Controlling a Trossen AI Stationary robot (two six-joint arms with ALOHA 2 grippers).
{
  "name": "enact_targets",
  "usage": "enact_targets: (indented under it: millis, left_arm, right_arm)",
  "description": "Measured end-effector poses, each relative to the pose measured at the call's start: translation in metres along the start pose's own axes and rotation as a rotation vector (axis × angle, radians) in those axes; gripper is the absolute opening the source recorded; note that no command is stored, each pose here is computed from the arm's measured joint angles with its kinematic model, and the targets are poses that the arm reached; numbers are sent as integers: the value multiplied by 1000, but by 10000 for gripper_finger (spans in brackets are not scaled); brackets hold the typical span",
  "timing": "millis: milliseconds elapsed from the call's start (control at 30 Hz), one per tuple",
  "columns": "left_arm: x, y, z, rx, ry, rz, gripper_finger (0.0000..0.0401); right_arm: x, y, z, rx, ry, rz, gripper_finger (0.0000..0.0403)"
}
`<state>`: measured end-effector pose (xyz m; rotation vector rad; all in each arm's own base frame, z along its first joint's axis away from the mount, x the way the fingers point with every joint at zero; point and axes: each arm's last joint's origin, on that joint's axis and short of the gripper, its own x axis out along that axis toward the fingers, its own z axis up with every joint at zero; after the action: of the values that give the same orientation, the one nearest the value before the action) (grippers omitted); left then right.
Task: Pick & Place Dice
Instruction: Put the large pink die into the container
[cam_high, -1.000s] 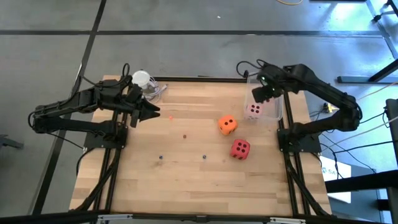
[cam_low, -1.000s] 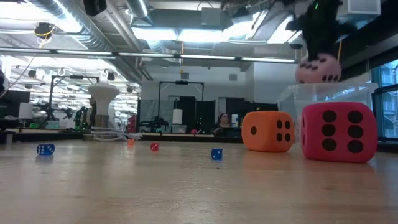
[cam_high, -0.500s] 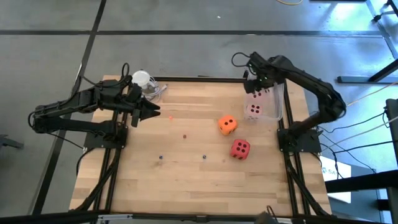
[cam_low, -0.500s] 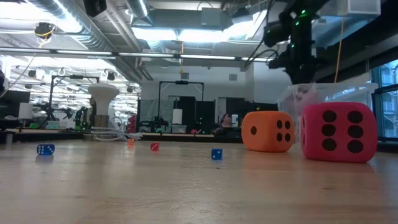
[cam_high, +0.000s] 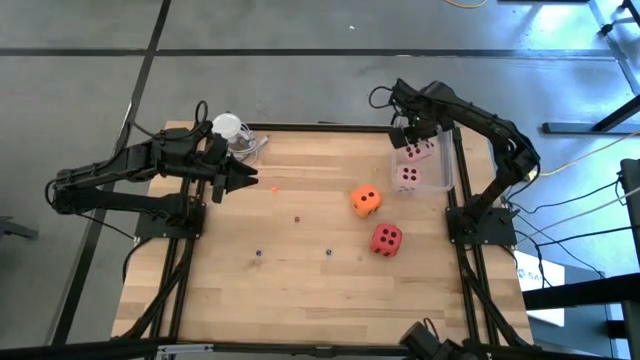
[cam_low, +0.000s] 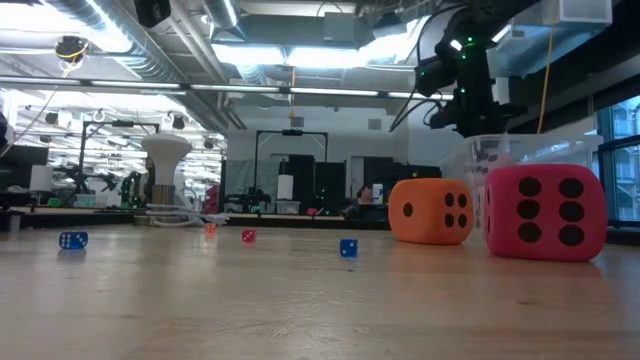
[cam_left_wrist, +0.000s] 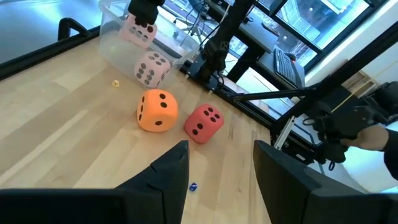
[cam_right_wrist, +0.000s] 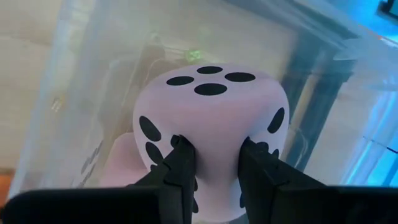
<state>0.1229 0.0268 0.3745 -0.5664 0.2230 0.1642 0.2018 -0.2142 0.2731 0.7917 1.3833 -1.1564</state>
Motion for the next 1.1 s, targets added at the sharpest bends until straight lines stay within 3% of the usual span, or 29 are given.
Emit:
enact_targets:
  millis: [1100]
  left_arm:
    - [0, 0, 1, 33, -10, 9, 168]
  right_arm:
    - [1, 0, 4, -33, -21, 43, 99]
